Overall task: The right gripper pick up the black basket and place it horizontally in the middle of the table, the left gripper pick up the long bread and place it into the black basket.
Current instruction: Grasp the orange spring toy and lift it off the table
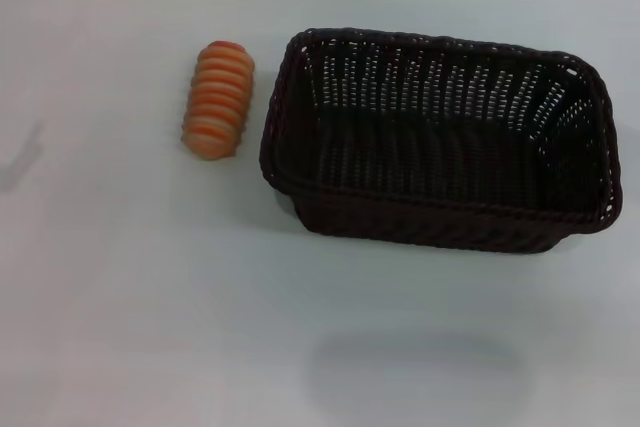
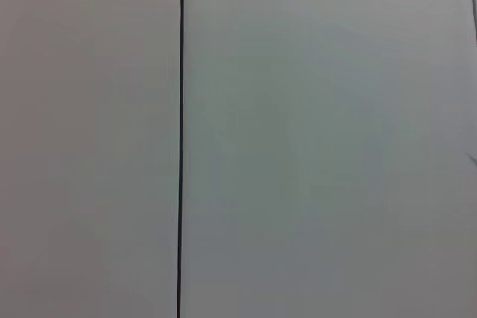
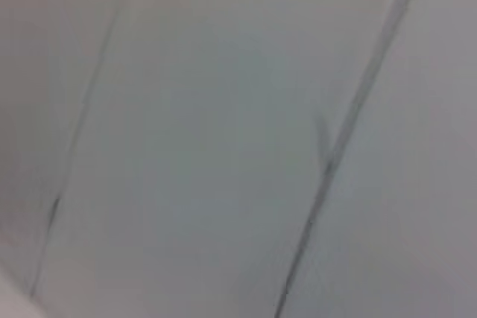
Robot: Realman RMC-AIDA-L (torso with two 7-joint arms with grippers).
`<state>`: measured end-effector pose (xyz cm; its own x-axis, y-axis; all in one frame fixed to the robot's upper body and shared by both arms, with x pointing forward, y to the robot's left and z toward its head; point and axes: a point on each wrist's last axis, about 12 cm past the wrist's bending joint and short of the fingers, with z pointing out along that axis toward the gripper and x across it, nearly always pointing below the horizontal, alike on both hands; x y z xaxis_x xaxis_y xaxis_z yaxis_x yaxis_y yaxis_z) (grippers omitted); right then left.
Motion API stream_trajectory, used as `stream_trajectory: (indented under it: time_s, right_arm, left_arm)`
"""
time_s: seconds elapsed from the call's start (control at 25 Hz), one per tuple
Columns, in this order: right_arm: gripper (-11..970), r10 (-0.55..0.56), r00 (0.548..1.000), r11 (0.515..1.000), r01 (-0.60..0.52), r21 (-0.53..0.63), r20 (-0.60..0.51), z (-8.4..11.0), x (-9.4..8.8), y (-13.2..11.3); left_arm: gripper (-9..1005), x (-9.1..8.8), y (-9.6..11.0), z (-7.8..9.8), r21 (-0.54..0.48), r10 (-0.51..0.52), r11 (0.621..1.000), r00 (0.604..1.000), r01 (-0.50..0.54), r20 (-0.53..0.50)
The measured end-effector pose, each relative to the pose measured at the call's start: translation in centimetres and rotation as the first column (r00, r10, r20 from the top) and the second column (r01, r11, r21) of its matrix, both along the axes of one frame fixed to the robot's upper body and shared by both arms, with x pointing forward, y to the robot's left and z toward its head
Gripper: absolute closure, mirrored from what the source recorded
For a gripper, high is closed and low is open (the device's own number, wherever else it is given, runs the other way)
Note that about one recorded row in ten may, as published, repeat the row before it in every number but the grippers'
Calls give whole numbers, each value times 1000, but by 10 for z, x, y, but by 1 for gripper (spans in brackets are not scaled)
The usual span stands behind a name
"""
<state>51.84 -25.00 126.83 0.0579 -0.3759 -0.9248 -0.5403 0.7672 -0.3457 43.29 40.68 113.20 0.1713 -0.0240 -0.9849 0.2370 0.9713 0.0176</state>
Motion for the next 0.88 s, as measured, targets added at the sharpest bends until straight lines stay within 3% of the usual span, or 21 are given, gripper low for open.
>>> stream_trajectory:
  time_s: [0.16, 0.32, 0.36, 0.44, 0.52, 0.56, 0.64, 0.76, 0.88]
  right_arm:
    - [421, -37, 999, 987, 35, 160, 10, -18, -23, -25]
    - [422, -34, 999, 979, 25, 201, 41, -34, -37, -35]
    - [422, -43, 998, 976, 31, 216, 48, -47, -41, -41]
    - [422, -50, 998, 976, 38, 213, 49, -52, -41, -44]
    - [422, -67, 997, 980, 58, 189, 40, -65, -41, -49]
    - [422, -78, 996, 986, 72, 152, 33, -80, -40, -53]
    - [422, -78, 996, 988, 73, 136, 33, -87, -39, -54]
    - [422, -31, 996, 993, 21, 116, 82, -121, -44, -47]
    - [422, 11, 989, 994, -26, 103, 146, -134, -51, -38]
  left_arm:
    - [155, -2, 1, -2, -3, 6, 1000, 1000, -6, -10]
    - [155, -3, 2, -4, -2, 8, 1000, 1000, -8, -18]
    - [155, -3, 1, -5, 3, 7, 1000, 1000, -7, -29]
    - [155, -3, 1, -5, 8, 5, 1000, 999, -5, -39]
    - [155, -2, 1, -5, 11, 3, 1000, 999, -2, -50]
    - [155, -2, 1, -4, 11, 3, 1000, 999, -2, -53]
    - [155, -1, 2, -4, 12, 5, 1000, 998, -4, -55]
    - [155, 1, 2, -5, 34, 7, 999, 997, -4, -80]
    - [155, 3, 2, -8, 56, 6, 998, 994, 0, -109]
